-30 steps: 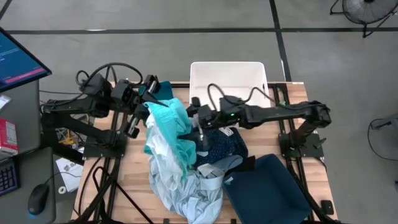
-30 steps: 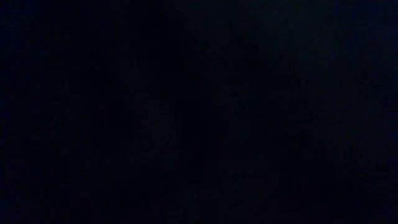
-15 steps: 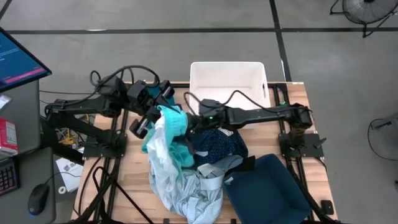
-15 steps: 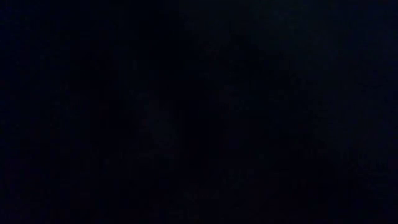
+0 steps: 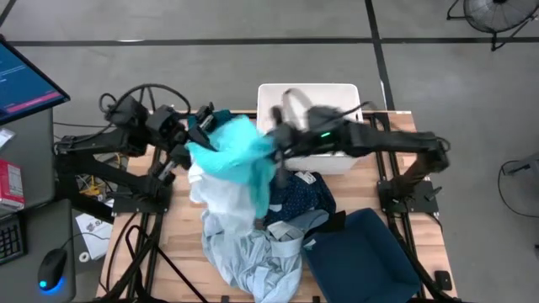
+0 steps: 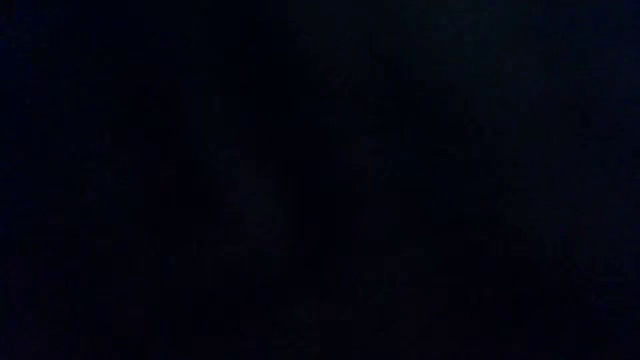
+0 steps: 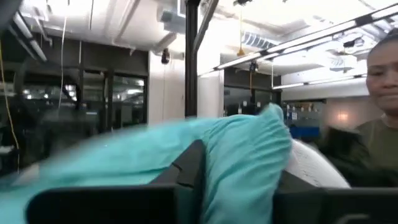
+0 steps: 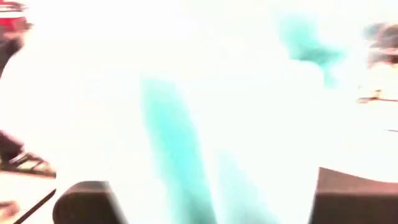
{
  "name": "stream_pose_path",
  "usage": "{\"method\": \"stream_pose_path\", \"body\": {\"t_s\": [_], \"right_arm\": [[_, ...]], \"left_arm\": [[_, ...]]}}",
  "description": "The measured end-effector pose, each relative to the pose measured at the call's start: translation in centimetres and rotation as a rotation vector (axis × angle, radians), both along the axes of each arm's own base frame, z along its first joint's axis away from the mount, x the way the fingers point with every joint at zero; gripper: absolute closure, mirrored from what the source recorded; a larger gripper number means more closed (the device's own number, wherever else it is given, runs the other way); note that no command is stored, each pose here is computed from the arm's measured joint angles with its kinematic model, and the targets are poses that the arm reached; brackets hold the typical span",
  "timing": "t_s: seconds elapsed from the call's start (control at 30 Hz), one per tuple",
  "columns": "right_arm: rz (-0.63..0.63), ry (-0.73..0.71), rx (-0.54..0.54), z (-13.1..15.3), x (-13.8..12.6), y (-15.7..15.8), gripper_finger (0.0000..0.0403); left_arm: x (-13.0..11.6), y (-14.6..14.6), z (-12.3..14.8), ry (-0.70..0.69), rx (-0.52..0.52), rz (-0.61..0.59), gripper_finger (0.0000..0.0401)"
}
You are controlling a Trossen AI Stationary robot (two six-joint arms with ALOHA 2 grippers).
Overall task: Pick & Place Cloths
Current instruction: Put the light blue shorts into the dark blue bin
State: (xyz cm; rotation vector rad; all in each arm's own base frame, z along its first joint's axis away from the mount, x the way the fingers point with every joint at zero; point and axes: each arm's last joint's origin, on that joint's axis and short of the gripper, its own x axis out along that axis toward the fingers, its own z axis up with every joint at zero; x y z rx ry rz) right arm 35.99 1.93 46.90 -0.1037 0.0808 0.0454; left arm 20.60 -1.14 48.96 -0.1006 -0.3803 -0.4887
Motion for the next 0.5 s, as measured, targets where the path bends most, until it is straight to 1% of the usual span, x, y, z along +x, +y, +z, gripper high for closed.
{"method": "stream_pose_path", "body": {"t_s": [0.1, 0.23, 0.3, 0.37, 0.5], "right_arm": [[-0.064, -0.045, 0.007, 2.6, -3.7, 0.4, 0.0401], [-0.11, -0.123, 0.058, 5.6, -8.8, 1.5, 0.0402], [-0.127, -0.164, 0.077, 6.6, -10.8, 2.4, 0.0402], [-0.137, -0.197, 0.095, 7.4, -12.4, 3.3, 0.0402], [-0.172, -0.222, 0.168, 8.2, -15.6, 5.3, 0.0402]], "left_arm": [[-0.6, 0.0, -0.6, 0.078, 0.041, 0.015, 0.0296], [-0.6, 0.0, -1.7, 0.202, 0.043, 0.014, 0.0245], [-0.5, 0.0, -2.3, 0.268, 0.042, 0.018, 0.0224], [-0.3, 0.1, -2.6, 0.304, 0.04, 0.031, 0.0206], [-0.2, 0.5, -3.3, 0.375, 0.031, 0.076, 0.0183]]}}
